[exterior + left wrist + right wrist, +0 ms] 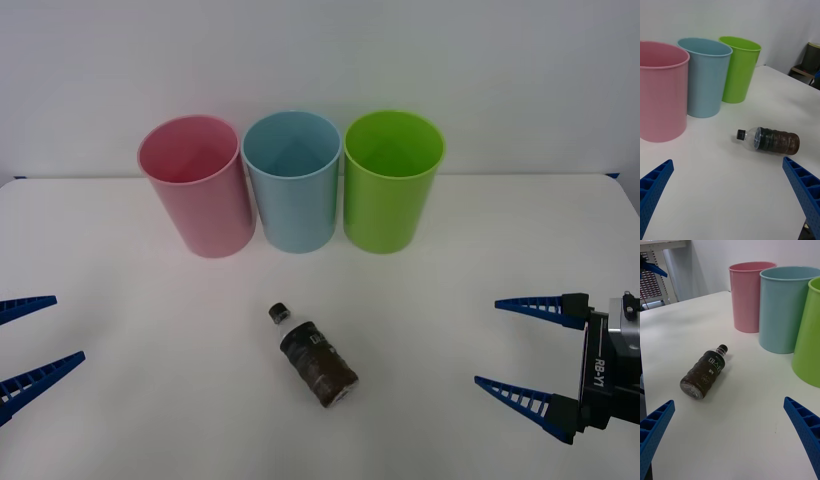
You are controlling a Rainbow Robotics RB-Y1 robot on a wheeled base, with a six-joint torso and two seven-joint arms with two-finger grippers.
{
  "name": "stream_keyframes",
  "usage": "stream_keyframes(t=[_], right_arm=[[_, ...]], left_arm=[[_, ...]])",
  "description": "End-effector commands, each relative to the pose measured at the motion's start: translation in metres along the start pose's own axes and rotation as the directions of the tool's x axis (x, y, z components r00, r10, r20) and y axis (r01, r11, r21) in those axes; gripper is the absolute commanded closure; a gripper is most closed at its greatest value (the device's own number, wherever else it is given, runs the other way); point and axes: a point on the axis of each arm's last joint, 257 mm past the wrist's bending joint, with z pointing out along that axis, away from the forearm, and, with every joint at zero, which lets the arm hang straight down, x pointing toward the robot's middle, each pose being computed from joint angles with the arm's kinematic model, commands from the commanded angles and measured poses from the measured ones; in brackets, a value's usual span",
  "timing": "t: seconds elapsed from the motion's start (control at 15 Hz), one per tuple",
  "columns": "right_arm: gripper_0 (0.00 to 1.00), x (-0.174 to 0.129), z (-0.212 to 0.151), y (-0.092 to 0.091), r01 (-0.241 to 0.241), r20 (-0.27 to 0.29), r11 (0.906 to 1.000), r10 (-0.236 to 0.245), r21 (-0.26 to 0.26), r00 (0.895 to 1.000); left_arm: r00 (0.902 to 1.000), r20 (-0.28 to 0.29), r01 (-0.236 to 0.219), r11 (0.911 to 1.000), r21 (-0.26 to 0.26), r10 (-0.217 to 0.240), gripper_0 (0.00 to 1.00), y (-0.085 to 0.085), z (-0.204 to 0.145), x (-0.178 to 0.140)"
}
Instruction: Put cans in the blue bin and PET bottles in the pink bin and trash in the green bin.
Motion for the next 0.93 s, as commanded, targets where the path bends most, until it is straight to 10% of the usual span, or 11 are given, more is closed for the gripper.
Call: stream_keyframes(t=[0.07, 0.93], right_arm=[[0.0, 0.0, 0.0, 0.0, 0.0, 0.0, 1.0, 0.0, 0.0, 1.0], [0.0, 0.0, 0.0, 0.0, 0.0, 0.0, 1.0, 0.0, 0.0, 1.0]], left_arm=[[1.0, 0.0, 0.0, 1.0, 0.0, 0.0, 0.0, 0.0, 0.0, 0.0], [1.0, 0.0, 0.0, 1.0, 0.0, 0.0, 0.0, 0.0, 0.0, 0.0]])
